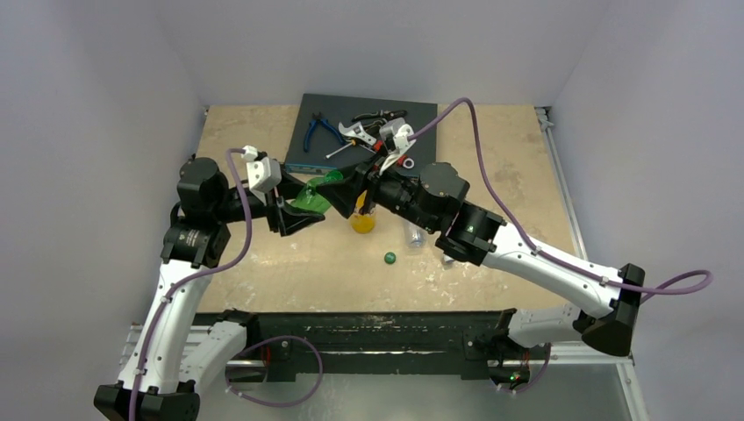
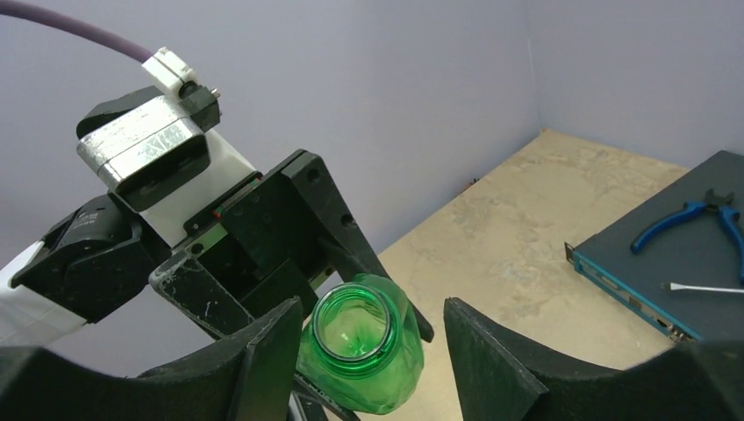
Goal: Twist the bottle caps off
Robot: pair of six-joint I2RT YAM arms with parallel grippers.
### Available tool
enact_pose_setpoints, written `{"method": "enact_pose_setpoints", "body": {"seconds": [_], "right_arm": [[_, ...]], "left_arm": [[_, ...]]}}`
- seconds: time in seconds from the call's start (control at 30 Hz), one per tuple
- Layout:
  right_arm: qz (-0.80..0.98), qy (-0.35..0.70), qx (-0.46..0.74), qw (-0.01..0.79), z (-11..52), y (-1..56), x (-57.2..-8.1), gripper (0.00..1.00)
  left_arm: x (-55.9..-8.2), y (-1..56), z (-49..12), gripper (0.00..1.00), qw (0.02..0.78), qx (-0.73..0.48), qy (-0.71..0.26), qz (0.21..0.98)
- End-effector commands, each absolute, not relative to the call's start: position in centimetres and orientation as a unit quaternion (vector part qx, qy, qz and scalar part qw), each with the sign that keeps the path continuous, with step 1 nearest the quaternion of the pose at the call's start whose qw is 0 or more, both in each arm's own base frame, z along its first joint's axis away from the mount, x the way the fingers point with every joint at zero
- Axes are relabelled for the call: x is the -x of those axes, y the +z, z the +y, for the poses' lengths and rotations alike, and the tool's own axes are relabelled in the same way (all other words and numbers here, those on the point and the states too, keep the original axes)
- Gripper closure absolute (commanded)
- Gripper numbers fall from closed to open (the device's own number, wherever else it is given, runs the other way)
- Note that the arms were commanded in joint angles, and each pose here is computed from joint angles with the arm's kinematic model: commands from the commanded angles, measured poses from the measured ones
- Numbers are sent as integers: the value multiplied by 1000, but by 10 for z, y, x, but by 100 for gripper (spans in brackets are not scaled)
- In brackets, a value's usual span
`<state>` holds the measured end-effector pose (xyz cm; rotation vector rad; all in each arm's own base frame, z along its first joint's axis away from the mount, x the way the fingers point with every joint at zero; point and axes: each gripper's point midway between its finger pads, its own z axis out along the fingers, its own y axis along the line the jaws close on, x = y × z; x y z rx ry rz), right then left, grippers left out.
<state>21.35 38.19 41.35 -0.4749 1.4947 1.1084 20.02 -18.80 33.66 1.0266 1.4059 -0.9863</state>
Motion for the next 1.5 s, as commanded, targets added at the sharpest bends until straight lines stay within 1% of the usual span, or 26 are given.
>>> {"method": "enact_pose_setpoints", "body": {"seconds": [0.0, 0.07, 0.13, 0.17, 0.23, 0.27, 0.3, 0.33, 0.4, 0.5, 0.67, 0.77, 0.93, 1.13, 1.47], "right_arm": [[610, 496, 206, 583, 387, 438, -203, 39], [614, 493, 203, 582, 389, 434, -204, 49], [617, 489, 202, 582, 390, 432, -206, 66], [619, 486, 200, 584, 390, 431, -208, 73], [624, 473, 197, 590, 388, 431, -212, 81], [629, 466, 194, 591, 388, 431, -215, 83], [629, 459, 200, 595, 388, 432, -216, 85], [630, 447, 202, 602, 387, 434, -220, 87], [641, 408, 203, 617, 383, 435, -235, 89], [657, 357, 200, 634, 373, 438, -260, 90], [673, 302, 160, 656, 338, 444, -317, 92], [689, 249, 141, 666, 314, 434, -351, 93], [712, 203, 121, 661, 288, 410, -390, 93], [741, 157, 119, 642, 274, 366, -417, 93], [780, 139, 131, 595, 290, 281, -437, 94]], "left_arm": [[-198, 346, -190, 100, 551, -443, -416, 572], [-197, 346, -190, 100, 550, -443, -417, 572], [-197, 347, -190, 98, 550, -441, -417, 573], [-198, 346, -190, 86, 550, -439, -417, 575], [-199, 345, -189, 38, 548, -432, -417, 583], [-200, 344, -189, 22, 546, -428, -417, 587], [-201, 343, -189, 14, 545, -424, -416, 591], [-203, 341, -188, 9, 544, -419, -414, 598], [-207, 337, -186, 5, 541, -407, -408, 612], [-212, 330, -183, 0, 533, -394, -400, 632], [-220, 324, -179, 0, 522, -380, -387, 658], [-220, 323, -179, 0, 515, -382, -386, 663], [-221, 326, -177, 0, 521, -386, -378, 661], [-220, 330, -178, 0, 524, -390, -379, 655], [-219, 333, -179, 0, 527, -396, -379, 650]]}}
